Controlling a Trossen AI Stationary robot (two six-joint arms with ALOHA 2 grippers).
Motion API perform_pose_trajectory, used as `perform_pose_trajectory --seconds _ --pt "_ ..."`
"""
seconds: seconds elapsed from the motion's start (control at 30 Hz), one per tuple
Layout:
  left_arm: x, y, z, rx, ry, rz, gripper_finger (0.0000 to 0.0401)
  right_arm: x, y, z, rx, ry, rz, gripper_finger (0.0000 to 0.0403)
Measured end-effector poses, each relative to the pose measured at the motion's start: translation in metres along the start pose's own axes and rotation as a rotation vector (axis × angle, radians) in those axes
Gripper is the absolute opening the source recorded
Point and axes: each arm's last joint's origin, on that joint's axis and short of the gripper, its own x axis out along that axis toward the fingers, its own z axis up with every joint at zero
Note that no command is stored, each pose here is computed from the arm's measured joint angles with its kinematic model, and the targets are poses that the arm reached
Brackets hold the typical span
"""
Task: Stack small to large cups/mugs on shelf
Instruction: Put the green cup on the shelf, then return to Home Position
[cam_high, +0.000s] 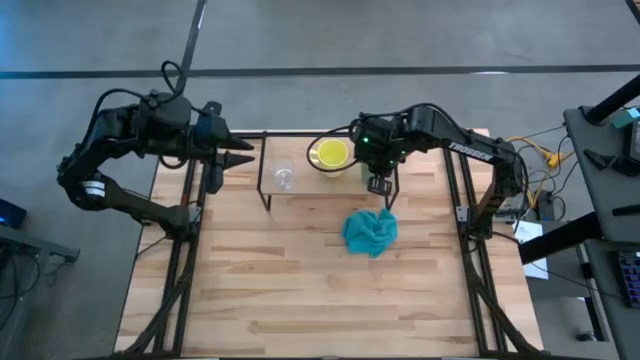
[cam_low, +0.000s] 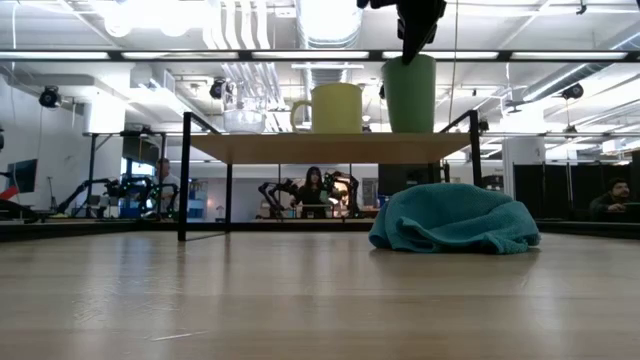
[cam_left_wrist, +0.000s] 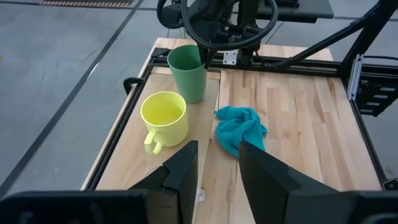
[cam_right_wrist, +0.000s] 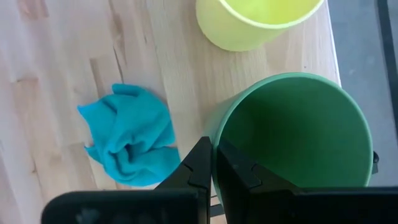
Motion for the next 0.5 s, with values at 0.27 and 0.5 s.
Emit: perform_pose_trajectory --seconds 0.27,0.5 --pt "0.0015 -0.0001 0.0002 -0.001 0.004 0.0 0.0102 0.0015 -0.0002 0.0034 -0.013 -0.032 -0.004 0.003" --pt "0.0017 -0.0001 0.0002 0.0 0.004 0.0 0.0102 0.0037 -0.0001 0.0027 -0.017 -0.021 -0.004 0.007"
